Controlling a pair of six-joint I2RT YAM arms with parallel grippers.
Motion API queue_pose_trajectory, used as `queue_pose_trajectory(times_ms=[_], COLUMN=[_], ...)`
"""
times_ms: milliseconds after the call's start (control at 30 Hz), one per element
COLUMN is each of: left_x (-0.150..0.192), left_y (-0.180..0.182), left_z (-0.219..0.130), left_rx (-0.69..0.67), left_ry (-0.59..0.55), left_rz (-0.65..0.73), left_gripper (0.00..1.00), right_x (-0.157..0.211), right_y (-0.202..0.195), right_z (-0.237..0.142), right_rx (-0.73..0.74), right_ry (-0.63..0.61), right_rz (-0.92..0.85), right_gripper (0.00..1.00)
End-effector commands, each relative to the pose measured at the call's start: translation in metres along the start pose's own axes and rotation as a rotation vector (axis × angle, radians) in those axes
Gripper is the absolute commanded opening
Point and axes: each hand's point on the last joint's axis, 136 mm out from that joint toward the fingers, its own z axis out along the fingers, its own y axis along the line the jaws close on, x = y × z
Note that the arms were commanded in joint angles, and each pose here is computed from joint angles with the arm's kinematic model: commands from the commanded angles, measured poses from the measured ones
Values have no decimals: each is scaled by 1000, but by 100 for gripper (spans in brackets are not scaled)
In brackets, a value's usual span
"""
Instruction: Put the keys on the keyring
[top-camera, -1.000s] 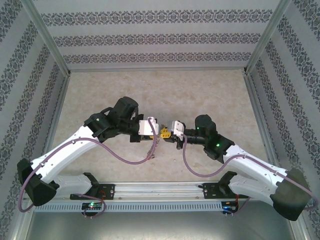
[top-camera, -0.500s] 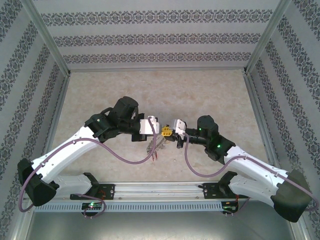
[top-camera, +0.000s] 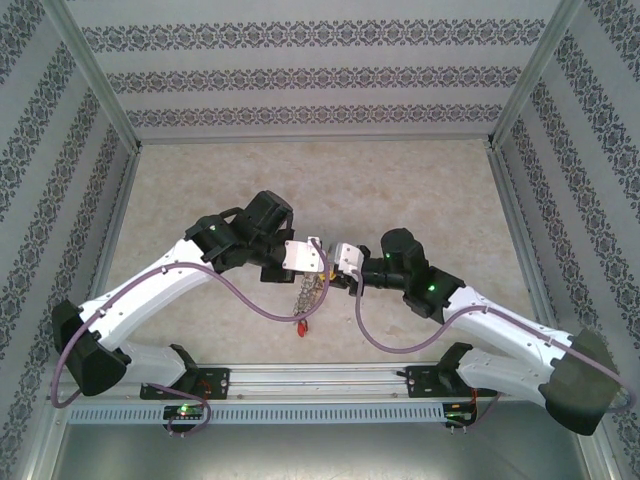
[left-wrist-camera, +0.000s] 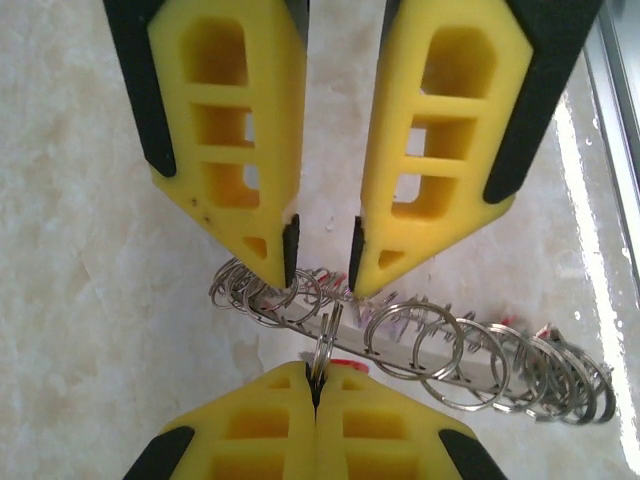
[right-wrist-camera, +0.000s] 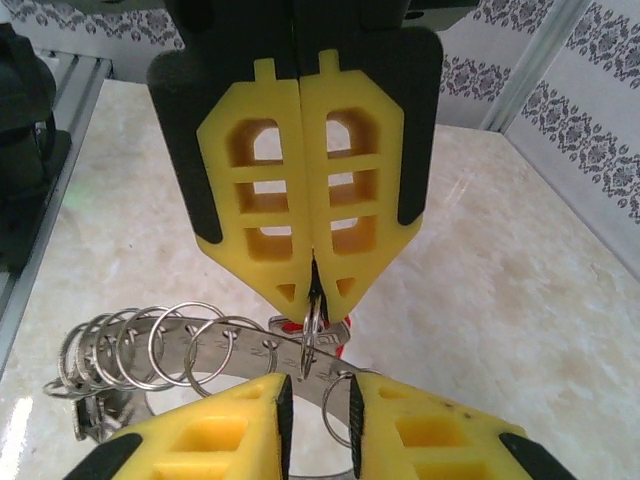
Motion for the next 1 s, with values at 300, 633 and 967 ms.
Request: queue_pose_trajectory(times_ms=[300, 633, 967], left_x=[-22, -32, -47], left_y=[5, 7, 8], left_z=[-14, -18, -33], left_rx=[1, 7, 76], left_ry=[-51, -105, -233], left_rz=[-5, -42, -81], left_gripper=[0, 0, 0], right_x=[-17, -20, -19], right_y=[0, 8, 12], right_z=[11, 7, -3], right_rx=[-17, -44, -31], right_ry=[-86, -120, -141], right_rz=[8, 18, -12], right_gripper=[23, 23, 22])
